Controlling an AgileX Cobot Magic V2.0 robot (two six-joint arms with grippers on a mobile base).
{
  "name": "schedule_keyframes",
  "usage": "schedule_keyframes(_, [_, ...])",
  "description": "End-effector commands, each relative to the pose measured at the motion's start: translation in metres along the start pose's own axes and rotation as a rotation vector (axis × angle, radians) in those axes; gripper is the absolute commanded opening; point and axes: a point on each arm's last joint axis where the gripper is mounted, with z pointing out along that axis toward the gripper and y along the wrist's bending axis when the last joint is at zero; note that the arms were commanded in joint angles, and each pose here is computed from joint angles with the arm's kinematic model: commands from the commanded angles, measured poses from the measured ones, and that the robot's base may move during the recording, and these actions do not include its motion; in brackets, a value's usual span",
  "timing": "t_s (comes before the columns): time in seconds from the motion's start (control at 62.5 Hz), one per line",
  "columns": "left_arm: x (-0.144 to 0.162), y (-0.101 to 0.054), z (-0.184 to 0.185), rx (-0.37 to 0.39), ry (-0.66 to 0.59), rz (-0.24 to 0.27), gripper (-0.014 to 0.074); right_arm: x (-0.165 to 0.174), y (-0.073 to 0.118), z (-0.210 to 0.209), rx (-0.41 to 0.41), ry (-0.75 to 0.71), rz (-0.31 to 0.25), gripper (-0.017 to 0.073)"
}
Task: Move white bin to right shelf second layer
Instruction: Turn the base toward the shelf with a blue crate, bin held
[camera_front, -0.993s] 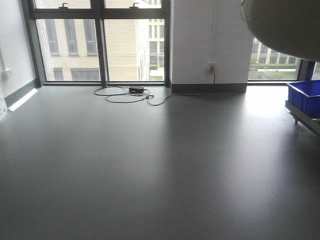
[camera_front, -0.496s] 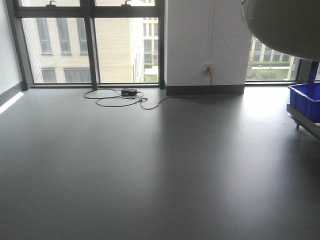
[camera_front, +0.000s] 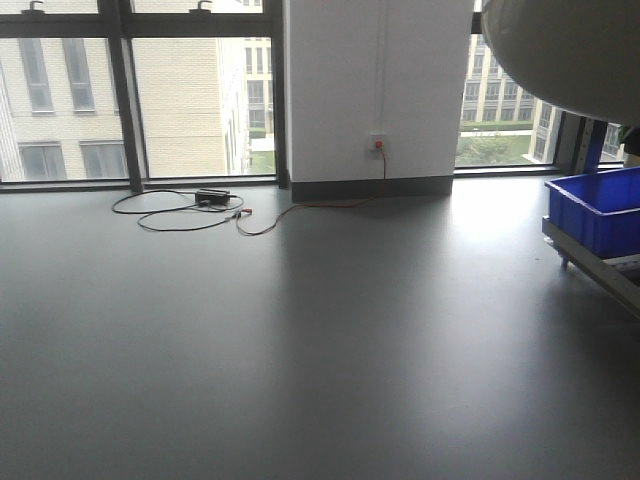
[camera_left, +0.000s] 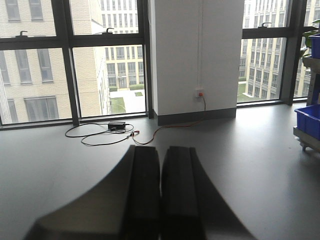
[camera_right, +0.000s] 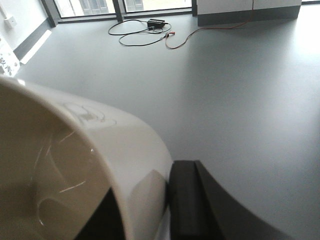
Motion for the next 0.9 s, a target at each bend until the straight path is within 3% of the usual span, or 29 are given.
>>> schedule_keyframes(0.0, [0.0026, 0.0003, -0.0005, -0.005, -0.067, -0.013, 0.0085, -0.0191, 0.0022, -0.0047, -0.011, -0.137, 0.002, 0.0057])
schedule_keyframes(0.881, [0.0026, 0.0003, -0.0005, -0.005, -0.067, -0.013, 0.0085, -0.0191, 0.0022, -0.0047, -0.011, -0.137, 0.002, 0.0057])
